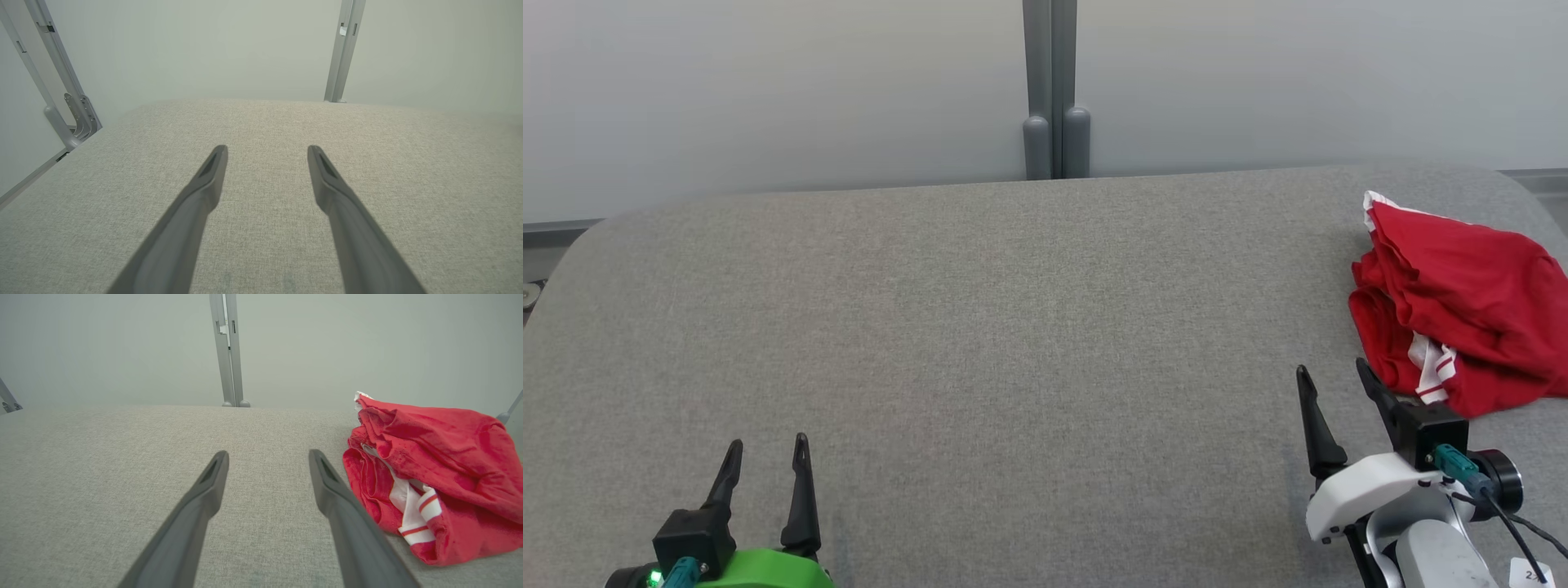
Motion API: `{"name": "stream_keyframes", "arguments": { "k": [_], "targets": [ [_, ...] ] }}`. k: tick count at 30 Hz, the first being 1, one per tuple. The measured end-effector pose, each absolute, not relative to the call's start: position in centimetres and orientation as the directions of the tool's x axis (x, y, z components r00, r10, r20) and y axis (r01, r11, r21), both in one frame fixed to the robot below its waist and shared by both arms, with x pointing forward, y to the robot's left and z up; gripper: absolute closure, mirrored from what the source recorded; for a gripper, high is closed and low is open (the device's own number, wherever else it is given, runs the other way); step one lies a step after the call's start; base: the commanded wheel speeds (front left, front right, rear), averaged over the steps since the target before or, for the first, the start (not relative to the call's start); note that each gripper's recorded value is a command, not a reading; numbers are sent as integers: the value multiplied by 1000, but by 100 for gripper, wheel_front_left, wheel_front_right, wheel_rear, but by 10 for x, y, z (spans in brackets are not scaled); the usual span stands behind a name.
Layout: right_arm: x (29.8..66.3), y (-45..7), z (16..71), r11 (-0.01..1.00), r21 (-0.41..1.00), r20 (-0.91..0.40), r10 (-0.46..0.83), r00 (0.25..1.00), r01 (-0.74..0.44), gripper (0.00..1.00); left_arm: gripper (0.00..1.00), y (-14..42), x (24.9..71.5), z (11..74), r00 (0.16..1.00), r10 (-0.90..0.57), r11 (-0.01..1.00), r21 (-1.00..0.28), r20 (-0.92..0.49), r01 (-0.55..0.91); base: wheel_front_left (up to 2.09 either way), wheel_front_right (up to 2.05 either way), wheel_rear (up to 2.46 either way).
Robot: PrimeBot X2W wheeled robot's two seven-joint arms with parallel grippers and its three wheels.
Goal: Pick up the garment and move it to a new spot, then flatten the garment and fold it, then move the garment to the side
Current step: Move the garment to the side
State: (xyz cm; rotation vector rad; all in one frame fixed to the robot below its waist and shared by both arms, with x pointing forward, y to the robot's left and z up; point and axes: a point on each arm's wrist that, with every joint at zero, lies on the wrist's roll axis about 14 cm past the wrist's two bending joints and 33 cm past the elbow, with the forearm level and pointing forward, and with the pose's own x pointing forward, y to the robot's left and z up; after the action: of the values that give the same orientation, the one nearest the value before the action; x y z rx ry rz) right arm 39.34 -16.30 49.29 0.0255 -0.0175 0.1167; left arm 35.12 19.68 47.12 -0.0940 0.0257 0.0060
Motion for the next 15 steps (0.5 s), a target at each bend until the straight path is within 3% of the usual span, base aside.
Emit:
{"name": "stream_keyframes", "arguments": {
  "k": [15],
  "targets": [
    [385, -167, 476, 994, 36, -28, 100, 995, -99, 0, 0, 192, 350, 462, 999, -7, 993, -115, -52, 1, 0, 0, 0]
  ]
}}
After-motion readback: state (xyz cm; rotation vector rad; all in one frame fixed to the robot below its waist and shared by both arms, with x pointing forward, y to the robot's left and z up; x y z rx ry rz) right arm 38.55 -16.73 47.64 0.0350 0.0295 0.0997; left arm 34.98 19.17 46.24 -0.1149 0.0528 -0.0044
